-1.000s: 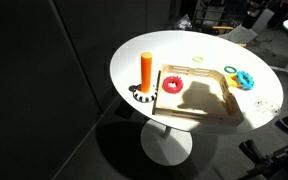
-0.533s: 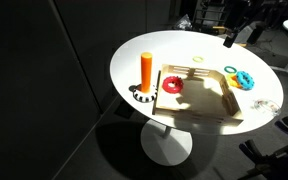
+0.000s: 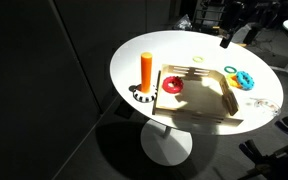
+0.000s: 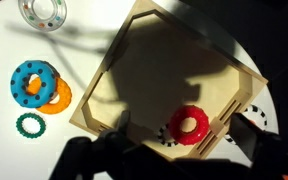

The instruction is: Take the orange ring off of the tray

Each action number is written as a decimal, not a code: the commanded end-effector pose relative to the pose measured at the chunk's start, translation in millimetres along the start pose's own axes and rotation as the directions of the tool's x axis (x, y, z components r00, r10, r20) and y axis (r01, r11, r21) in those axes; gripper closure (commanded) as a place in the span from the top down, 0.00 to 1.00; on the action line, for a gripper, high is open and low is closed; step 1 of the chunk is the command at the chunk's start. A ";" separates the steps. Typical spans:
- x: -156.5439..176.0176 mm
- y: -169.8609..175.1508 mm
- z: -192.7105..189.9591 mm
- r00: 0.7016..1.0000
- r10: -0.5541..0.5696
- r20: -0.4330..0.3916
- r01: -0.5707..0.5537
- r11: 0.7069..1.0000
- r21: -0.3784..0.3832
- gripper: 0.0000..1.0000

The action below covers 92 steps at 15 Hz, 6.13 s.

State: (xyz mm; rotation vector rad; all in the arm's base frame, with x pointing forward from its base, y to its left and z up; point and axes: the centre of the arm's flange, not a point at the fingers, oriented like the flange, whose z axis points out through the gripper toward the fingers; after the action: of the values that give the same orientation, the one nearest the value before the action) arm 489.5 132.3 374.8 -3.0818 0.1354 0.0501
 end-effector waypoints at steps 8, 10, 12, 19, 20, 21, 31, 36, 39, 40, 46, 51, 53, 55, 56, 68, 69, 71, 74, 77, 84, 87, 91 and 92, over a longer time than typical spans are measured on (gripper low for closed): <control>31.0 -1.1 24.2 0.999 0.038 0.028 -0.037 0.999 -0.025 1.00; 42.9 -3.3 36.8 0.998 0.042 0.043 -0.041 0.999 -0.036 1.00; 54.8 -6.7 50.8 0.998 0.041 0.048 -0.038 0.998 -0.059 1.00; 87.5 -28.2 105.6 1.000 0.022 0.011 -0.020 0.987 -0.157 1.00; 90.9 -31.6 113.1 1.000 0.024 0.004 -0.023 0.987 -0.161 1.00; 93.5 -34.9 120.4 1.000 0.026 -0.004 -0.026 0.986 -0.165 1.00; 122.0 -42.4 179.5 0.998 0.042 -0.050 -0.050 0.984 -0.172 1.00; 131.5 -47.5 203.1 0.998 0.040 -0.043 -0.047 0.983 -0.176 1.00; 136.4 -54.5 210.4 0.999 0.031 -0.044 -0.038 0.983 -0.177 1.00; 138.1 -56.9 211.8 0.999 0.027 -0.047 -0.035 0.983 -0.179 1.00; 142.8 -64.0 221.4 0.999 0.015 -0.045 -0.023 0.982 -0.187 0.73; 144.8 -66.2 217.8 0.999 0.011 -0.051 -0.020 0.982 -0.185 0.32; 146.8 -66.6 204.0 0.998 0.010 -0.066 -0.022 0.984 -0.178 0.16; 149.1 -65.6 185.5 0.996 0.013 -0.086 -0.027 0.986 -0.166 0.09; 150.0 -64.0 174.4 0.995 0.015 -0.101 -0.031 0.987 -0.159 0.10; 147.2 40.5 110.7 0.966 0.185 -0.182 -0.225 0.947 -0.230 0.10; 144.1 55.1 113.5 0.961 0.210 -0.178 -0.250 0.937 -0.244 0.10; 137.5 80.7 118.3 0.952 0.254 -0.170 -0.292 0.918 -0.269 0.10; 127.4 113.0 125.9 0.935 0.318 -0.158 -0.352 0.887 -0.298 0.10; 119.0 134.0 131.7 0.919 0.367 -0.143 -0.394 0.862 -0.319 0.10; 106.9 147.5 140.8 0.903 0.419 -0.097 -0.425 0.838 -0.343 0.80; 105.1 143.9 139.3 0.907 0.415 -0.077 -0.416 0.846 -0.334 1.00; 102.9 132.3 131.0 0.917 0.399 -0.012 -0.388 0.881 -0.271 1.00; 101.6 128.2 126.3 0.921 0.390 0.010 -0.376 0.893 -0.246 1.00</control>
State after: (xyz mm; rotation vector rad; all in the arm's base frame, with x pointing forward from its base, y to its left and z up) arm 585.1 -0.4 216.7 -3.2981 0.8513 0.1246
